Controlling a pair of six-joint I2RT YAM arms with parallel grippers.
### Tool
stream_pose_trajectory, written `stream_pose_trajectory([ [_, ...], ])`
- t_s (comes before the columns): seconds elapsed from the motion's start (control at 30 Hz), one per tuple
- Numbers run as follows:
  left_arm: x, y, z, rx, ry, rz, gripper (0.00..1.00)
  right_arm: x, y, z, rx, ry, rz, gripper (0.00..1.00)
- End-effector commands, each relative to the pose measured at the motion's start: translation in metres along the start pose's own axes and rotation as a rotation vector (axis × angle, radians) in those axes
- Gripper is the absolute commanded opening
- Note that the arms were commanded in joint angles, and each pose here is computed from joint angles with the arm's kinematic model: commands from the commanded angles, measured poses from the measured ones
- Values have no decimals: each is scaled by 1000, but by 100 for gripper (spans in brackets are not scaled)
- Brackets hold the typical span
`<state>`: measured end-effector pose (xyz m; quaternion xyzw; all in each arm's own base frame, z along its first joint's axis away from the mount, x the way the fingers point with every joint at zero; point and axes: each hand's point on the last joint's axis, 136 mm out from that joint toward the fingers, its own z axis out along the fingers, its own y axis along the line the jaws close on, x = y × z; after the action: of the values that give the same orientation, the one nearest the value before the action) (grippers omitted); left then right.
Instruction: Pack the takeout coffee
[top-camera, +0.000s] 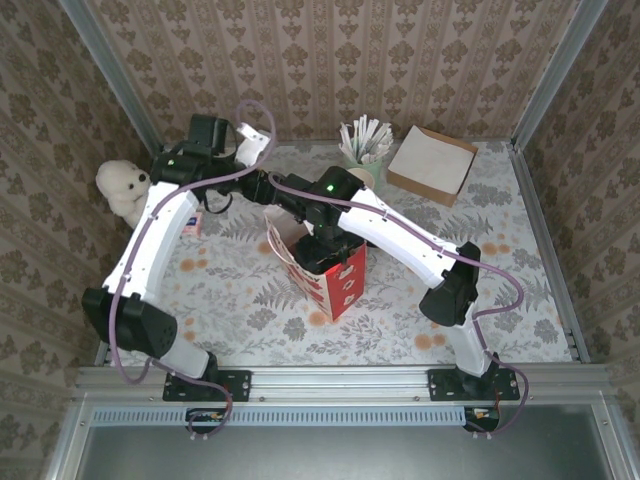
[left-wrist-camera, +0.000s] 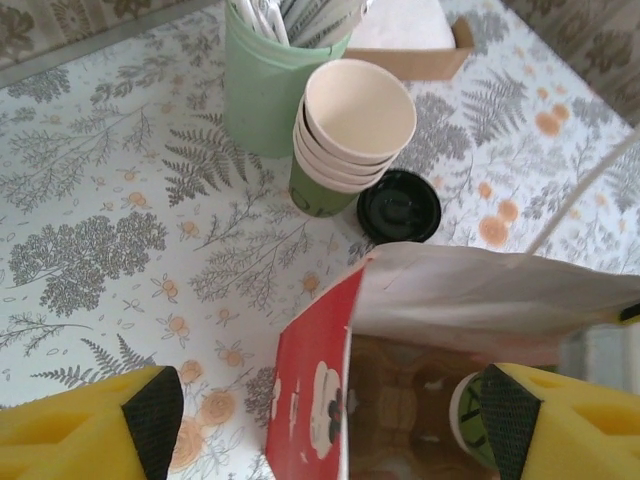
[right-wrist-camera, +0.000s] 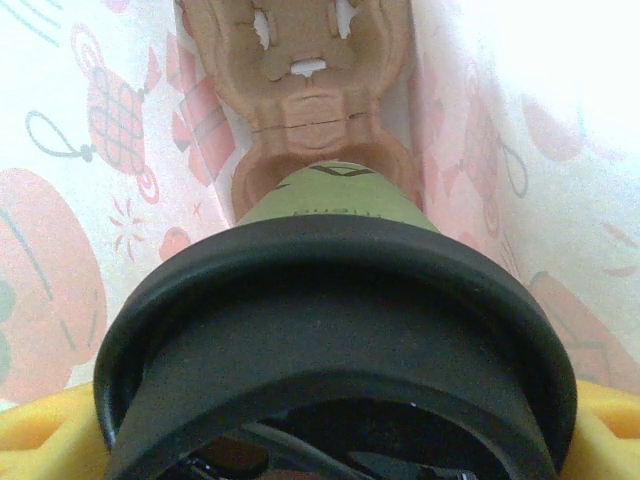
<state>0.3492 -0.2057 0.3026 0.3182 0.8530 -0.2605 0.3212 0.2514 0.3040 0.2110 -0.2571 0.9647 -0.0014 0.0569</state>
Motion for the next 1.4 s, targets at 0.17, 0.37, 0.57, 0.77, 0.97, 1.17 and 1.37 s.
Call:
stream_pose_trajectory([
  [0.17,22,-5,20,73,162,94,77,40,-16,-15,38,113,-36,67],
  [0.37,28,-10,37,82,202,106,65,39,-12,-15,21,111,-6,67],
  [0.57,17,-15,37,90,133,108,22,34,-4,-9,-7,126,50,67],
  [0.77,22,-21,33,105,117,114,8,29,-16,1,53,150,82,66],
  [0.97,19,-22,33,111,104,116,5,30,-17,13,71,192,44,66],
  [1.17,16,-15,38,97,108,103,0,32,-15,24,71,225,4,66],
  [1.37,17,-1,37,51,115,69,0,57,-24,20,91,290,-9,65],
])
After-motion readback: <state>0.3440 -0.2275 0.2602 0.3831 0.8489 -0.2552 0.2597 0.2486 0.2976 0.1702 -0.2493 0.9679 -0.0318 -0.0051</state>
